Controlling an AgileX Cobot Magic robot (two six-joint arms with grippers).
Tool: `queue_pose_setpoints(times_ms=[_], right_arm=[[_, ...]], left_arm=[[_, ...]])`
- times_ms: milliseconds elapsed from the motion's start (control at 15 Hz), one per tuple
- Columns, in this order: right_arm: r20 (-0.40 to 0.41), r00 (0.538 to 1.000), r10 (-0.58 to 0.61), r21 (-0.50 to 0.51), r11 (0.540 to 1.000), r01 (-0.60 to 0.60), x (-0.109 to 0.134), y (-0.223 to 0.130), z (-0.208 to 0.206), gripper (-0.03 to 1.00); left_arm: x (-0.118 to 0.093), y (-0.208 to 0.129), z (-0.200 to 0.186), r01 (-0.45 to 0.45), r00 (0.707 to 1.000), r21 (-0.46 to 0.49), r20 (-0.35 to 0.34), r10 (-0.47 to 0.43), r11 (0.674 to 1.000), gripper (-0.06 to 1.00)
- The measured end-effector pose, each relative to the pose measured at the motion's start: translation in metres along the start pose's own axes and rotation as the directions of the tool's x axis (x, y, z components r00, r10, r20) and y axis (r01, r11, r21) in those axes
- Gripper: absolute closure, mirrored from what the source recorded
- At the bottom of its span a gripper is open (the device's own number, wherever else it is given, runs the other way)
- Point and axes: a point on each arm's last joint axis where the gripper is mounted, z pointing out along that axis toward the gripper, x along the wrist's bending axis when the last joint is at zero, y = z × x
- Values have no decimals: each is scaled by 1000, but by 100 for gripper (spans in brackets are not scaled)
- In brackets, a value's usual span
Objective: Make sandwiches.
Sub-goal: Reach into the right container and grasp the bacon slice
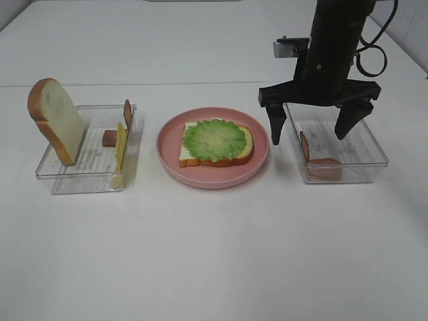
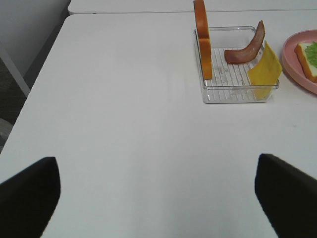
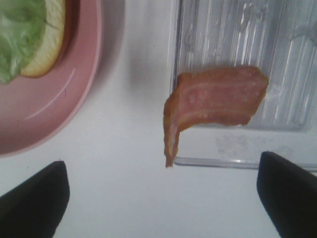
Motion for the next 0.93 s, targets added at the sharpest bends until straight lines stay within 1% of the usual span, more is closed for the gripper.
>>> queue_pose_setpoints(times_ms=[200, 267, 533, 667, 733, 800, 867, 933], right_arm=[[-15, 1000, 21, -53, 998, -22, -7, 7, 1, -2], [-16, 1000, 25, -35, 999, -25, -7, 9, 10, -2], [-22, 999, 27, -18, 999, -28, -4, 13, 26, -1], [-29, 999, 32, -1, 999, -32, -3, 14, 33, 2], [-33, 999, 34, 3, 999, -34, -2, 14, 34, 6], [-33, 999, 34, 3, 999, -34, -2, 14, 34, 14], [-33, 999, 34, 3, 999, -34, -2, 14, 34, 18], [-33, 999, 34, 5, 999, -34, -2, 14, 34, 28]], left_arm=[[0, 0, 0, -4, 1000, 0, 0, 4, 1000, -5], [0, 0, 0, -5, 1000, 0, 0, 5, 1000, -5], [0, 0, 0, -7, 1000, 0, 0, 7, 1000, -5], [0, 0, 0, -7, 1000, 0, 0, 7, 1000, -5], [0, 0, 0, -7, 1000, 0, 0, 7, 1000, -5], [0, 0, 0, -7, 1000, 0, 0, 7, 1000, -5], [0, 0, 0, -7, 1000, 0, 0, 7, 1000, -5], [0, 0, 0, -7, 1000, 0, 0, 7, 1000, -5]])
